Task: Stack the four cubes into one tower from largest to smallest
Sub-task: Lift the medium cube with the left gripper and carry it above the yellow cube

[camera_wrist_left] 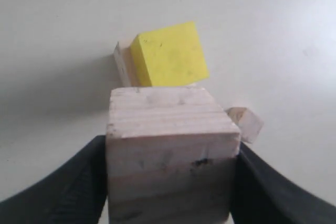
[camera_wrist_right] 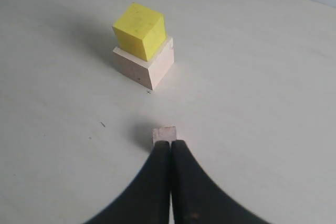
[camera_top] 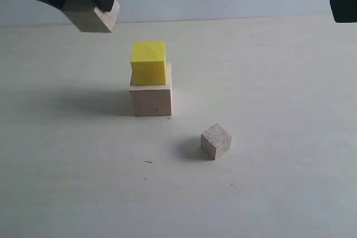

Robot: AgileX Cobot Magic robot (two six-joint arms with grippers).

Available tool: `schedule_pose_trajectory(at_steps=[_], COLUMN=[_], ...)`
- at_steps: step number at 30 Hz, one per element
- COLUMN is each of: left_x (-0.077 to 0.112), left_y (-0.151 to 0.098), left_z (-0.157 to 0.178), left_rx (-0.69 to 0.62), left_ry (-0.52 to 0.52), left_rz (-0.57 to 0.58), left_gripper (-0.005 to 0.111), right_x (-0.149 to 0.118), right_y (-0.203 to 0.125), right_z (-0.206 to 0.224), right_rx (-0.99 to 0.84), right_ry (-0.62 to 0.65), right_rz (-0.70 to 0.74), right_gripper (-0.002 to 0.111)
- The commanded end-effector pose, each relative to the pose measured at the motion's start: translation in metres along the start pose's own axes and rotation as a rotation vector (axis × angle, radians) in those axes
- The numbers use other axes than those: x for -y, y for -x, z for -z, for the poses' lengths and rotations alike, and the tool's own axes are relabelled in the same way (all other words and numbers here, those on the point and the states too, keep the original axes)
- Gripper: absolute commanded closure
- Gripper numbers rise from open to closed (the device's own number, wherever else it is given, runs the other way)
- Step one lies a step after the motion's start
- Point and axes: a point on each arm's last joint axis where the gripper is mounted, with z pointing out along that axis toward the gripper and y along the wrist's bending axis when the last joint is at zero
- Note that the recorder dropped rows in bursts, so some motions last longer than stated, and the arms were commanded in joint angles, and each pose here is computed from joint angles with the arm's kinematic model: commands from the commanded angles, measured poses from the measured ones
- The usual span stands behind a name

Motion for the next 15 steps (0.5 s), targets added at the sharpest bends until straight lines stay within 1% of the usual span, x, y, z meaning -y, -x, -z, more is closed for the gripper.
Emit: schedule_pose_trajectory(at_steps=[1, 4, 8, 10, 15], left_x=[0.008, 0.013, 0.026, 0.033, 0.033], left_y=[0.006, 0.017, 0.029, 0.034, 0.048], left_z=[0.014, 0.009, -0.010, -0.020, -0.044], left_rx=[0.014, 0.029, 0.027, 0.027, 0.013], left_ry=[-0.024, 0.000, 0.056, 0.070, 0.069], left_rz=[0.067, 0.076, 0.071, 0.095, 0.138], left_gripper=[0.107, 0.107, 0.107, 0.107, 0.107], right_x=[0.001, 0.000, -0.001, -0.001, -0.005], right_y=[-0.002, -0.002, -0.002, -0.002, -0.002], right_z=[0.000, 0.000, 0.000, 0.000, 0.000], right_rx=[-0.010, -0.009, -0.009, -0.009, -0.013], right_ry=[-0.008, 0.003, 0.011, 0.011, 0.054], right_rz=[0.001, -0.007, -0.012, -0.012, -0.050], right_gripper=[0.108, 0.108, 0.108, 0.108, 0.108])
